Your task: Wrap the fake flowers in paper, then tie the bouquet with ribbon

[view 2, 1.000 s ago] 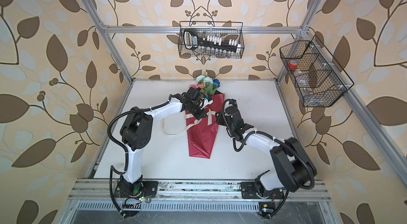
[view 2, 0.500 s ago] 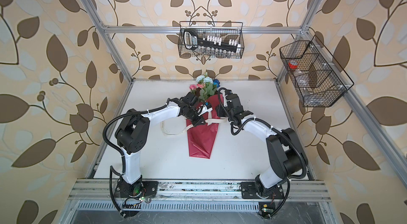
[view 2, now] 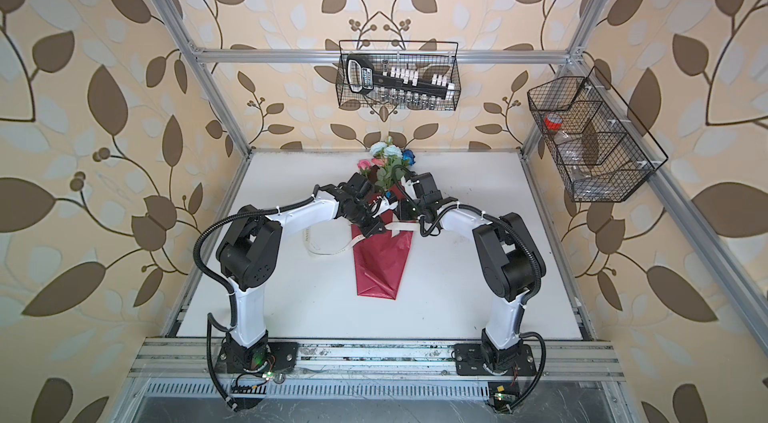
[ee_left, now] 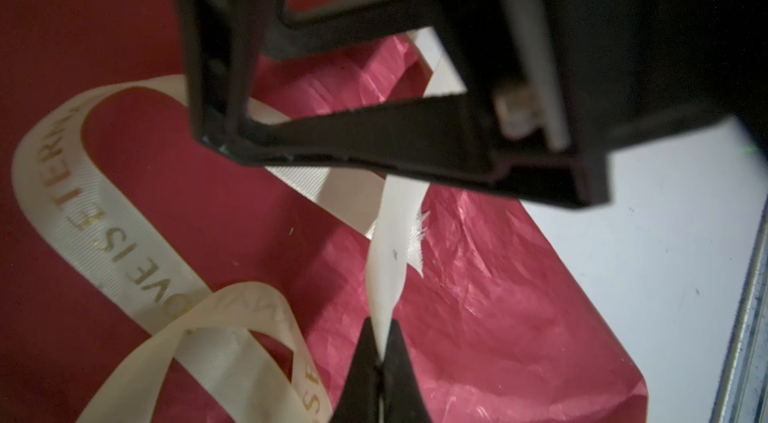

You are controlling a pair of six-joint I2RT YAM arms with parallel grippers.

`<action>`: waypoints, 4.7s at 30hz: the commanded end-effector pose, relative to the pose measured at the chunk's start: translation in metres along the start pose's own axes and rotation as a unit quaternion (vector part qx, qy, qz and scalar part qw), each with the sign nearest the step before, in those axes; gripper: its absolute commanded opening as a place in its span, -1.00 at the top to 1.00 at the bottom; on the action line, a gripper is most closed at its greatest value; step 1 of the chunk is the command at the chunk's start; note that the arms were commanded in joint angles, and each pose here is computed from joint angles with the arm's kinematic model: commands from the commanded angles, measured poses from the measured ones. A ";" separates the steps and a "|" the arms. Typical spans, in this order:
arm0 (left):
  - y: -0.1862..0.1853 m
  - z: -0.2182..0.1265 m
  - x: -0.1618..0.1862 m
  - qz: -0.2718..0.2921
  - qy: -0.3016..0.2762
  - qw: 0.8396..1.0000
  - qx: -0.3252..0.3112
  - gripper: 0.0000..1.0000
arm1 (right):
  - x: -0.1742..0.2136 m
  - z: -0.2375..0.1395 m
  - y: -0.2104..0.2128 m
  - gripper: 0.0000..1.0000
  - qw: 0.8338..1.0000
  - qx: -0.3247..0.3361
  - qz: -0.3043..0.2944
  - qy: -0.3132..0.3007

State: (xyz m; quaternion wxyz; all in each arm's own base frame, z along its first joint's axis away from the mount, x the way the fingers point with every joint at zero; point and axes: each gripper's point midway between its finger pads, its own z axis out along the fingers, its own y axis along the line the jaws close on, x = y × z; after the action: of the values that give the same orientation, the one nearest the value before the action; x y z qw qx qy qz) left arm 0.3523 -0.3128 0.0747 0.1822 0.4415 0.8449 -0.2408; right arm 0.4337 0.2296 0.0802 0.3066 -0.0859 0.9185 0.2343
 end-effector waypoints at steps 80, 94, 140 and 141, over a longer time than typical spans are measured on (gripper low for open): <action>0.065 -0.070 0.070 -0.037 0.054 0.971 -0.228 1.00 | 0.020 -0.147 -0.017 1.00 0.984 0.144 0.022 -0.104; 0.089 -0.085 0.068 -0.078 0.031 0.966 -0.244 1.00 | 0.045 -0.163 -0.073 1.00 0.968 0.214 0.095 -0.093; 0.124 -0.094 0.085 -0.122 0.043 0.959 -0.251 1.00 | 0.085 -0.173 -0.197 1.00 0.911 0.284 0.278 -0.108; 0.126 -0.094 0.088 -0.127 0.046 0.958 -0.252 1.00 | 0.086 -0.172 -0.197 1.00 0.912 0.283 0.279 -0.105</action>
State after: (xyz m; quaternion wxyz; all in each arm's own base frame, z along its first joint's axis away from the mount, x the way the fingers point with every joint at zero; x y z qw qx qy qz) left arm 0.3956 -0.1531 0.0753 0.2226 0.2950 0.9286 -0.0322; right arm 0.3350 -0.0284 0.0803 0.3388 0.2817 0.8969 0.0381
